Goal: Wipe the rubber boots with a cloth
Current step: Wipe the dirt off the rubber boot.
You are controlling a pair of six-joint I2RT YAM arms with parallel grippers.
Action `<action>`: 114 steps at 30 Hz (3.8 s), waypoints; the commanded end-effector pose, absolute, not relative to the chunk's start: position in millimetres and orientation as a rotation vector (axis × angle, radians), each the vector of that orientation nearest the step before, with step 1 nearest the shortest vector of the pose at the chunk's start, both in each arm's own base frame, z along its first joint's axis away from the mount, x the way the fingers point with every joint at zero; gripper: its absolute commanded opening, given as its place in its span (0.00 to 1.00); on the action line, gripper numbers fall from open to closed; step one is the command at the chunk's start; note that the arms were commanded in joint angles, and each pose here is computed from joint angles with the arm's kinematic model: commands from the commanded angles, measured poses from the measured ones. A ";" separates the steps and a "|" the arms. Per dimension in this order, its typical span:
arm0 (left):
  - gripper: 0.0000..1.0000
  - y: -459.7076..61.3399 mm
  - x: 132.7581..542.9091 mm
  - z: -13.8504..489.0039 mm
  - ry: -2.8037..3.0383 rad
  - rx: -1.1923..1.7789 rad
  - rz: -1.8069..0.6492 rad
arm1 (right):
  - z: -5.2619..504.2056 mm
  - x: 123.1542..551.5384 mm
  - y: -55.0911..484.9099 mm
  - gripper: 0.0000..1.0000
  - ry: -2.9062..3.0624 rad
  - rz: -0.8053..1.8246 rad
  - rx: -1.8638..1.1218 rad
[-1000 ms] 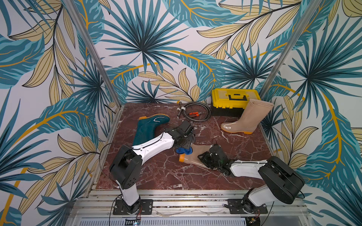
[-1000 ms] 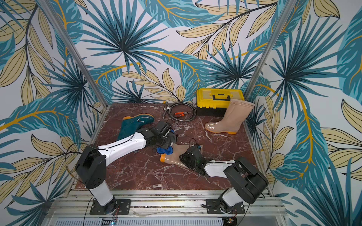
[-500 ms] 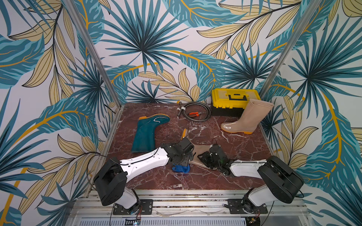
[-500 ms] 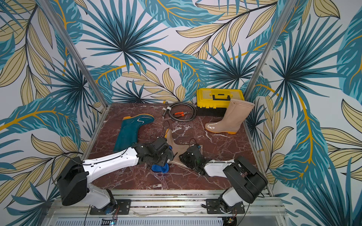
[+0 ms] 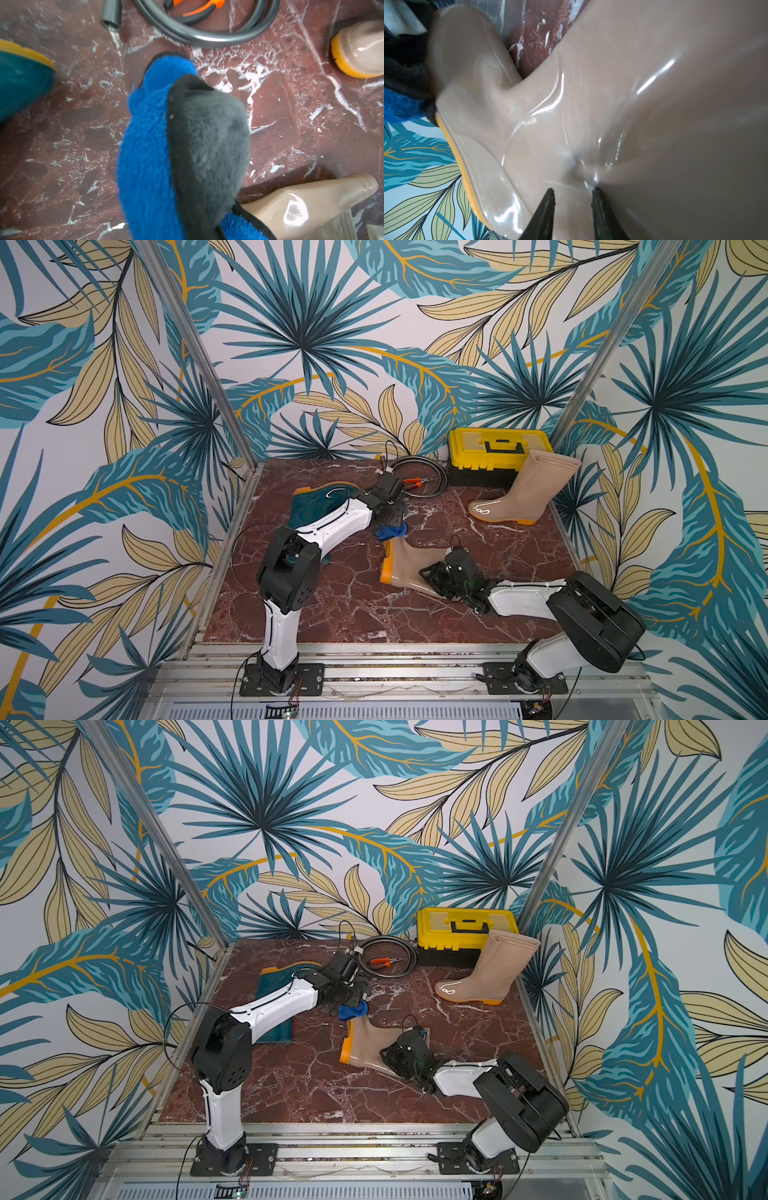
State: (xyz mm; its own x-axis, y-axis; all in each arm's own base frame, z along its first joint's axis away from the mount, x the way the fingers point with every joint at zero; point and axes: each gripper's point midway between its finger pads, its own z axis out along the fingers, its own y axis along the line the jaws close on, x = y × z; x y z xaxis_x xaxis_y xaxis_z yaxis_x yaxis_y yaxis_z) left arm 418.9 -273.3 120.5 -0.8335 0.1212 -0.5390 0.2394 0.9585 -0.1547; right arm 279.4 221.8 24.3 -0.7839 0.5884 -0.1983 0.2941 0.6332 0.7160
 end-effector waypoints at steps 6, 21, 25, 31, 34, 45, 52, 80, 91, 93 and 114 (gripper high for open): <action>0.00 -245.9 284.3 87.4 2.735 0.296 -0.205 | -55.3 216.2 178.4 0.33 2.752 0.621 0.817; 0.00 -265.0 318.7 165.4 2.515 0.394 -0.247 | -54.6 216.5 179.4 0.33 2.753 0.628 0.826; 0.00 -281.3 376.6 169.6 2.485 0.432 -0.225 | -53.3 215.7 178.6 0.33 2.755 0.625 0.828; 0.00 -296.5 410.5 128.7 2.582 0.416 -0.308 | -50.6 215.1 176.4 0.33 2.753 0.613 0.823; 0.00 -292.1 388.6 108.2 2.669 0.353 -0.352 | -51.0 214.7 176.0 0.33 2.754 0.609 0.820; 0.00 -261.5 238.5 81.9 2.778 0.319 -0.252 | -55.1 217.0 175.5 0.33 2.745 0.612 0.836; 0.00 -250.3 221.7 95.4 2.721 0.286 -0.255 | -55.7 218.6 177.6 0.33 2.748 0.622 0.831; 0.00 -257.1 279.0 94.6 2.720 0.349 -0.214 | -58.6 215.6 173.4 0.33 2.745 0.614 0.855; 0.00 -226.5 244.1 124.7 2.641 0.225 -0.297 | -53.5 218.1 171.3 0.33 2.738 0.615 0.873; 0.00 -242.5 255.1 141.5 2.611 0.242 -0.340 | -52.2 217.2 169.9 0.33 2.739 0.607 0.873; 0.00 -252.5 315.5 117.9 2.660 0.239 -0.268 | -50.7 210.3 147.6 0.34 2.713 0.574 0.919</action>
State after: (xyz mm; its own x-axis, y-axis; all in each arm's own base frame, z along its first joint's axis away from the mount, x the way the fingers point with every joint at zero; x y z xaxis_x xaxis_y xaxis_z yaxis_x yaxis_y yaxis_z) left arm 303.0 -280.3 98.0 -0.9026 0.1583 -0.4003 0.2436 0.9545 -0.1719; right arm 275.9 206.1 25.2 -0.7664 0.6224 -0.1587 0.3322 0.5956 0.7314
